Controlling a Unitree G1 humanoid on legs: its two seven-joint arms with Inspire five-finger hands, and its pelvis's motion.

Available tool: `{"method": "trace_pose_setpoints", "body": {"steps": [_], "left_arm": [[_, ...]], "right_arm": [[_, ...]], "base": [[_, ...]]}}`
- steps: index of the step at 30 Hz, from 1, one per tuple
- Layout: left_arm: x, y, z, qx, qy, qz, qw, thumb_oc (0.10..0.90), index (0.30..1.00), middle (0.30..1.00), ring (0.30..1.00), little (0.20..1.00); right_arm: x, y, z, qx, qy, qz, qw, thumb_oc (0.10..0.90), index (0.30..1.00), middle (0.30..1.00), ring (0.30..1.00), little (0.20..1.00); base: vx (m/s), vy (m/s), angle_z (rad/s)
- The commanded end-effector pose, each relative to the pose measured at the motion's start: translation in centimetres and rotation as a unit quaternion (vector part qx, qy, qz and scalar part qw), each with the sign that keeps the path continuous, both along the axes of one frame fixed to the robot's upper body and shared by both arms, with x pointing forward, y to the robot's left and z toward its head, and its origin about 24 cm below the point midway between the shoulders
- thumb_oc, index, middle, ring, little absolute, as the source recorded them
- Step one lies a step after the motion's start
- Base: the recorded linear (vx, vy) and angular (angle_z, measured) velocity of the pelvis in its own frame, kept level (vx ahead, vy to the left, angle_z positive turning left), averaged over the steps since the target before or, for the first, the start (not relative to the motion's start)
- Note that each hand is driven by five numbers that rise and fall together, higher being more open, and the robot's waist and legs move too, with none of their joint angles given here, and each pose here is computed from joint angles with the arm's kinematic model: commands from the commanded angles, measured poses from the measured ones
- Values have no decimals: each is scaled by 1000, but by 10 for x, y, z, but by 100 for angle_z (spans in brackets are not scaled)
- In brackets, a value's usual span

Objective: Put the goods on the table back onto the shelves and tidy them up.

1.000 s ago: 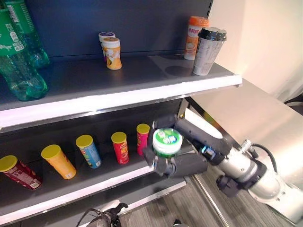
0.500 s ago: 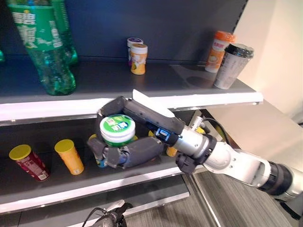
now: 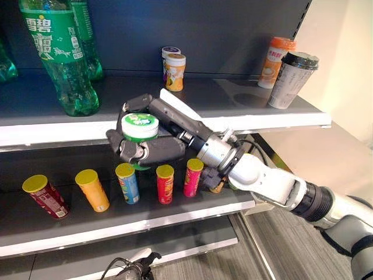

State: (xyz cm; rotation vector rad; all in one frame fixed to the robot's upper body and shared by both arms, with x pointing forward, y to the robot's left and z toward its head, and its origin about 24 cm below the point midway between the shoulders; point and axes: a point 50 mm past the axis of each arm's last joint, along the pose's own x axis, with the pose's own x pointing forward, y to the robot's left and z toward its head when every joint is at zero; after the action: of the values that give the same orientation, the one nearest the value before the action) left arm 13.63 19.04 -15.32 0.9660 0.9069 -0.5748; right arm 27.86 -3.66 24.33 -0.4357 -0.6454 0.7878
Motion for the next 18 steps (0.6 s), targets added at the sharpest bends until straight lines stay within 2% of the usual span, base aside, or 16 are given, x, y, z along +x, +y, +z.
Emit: {"method": "trace_pose_setpoints", "body": {"steps": [1,7,10,18], "left_arm": [[19,-17,4,-8,-19,-30,999,800,900,900,900,900],[24,-17,6,-5,-25,-34,999,800,900,900,900,900],[37,-18,12,0,-54,-53,997,800,900,900,900,900],[41,-15,16,3,-72,-53,996,800,900,900,900,900]], "right_arm": [[7,5,51,37,-95,-30,994,400,300,300,300,300],[14,30,74,28,-173,-58,983,400,300,300,300,300],[23,59,92,45,-200,-82,975,400,300,300,300,300],[45,30,103,55,-202,-154,966,400,300,300,300,300]], "base": [[0,0,0],[0,0,0],[3,35,0],[5,21,17]]}}
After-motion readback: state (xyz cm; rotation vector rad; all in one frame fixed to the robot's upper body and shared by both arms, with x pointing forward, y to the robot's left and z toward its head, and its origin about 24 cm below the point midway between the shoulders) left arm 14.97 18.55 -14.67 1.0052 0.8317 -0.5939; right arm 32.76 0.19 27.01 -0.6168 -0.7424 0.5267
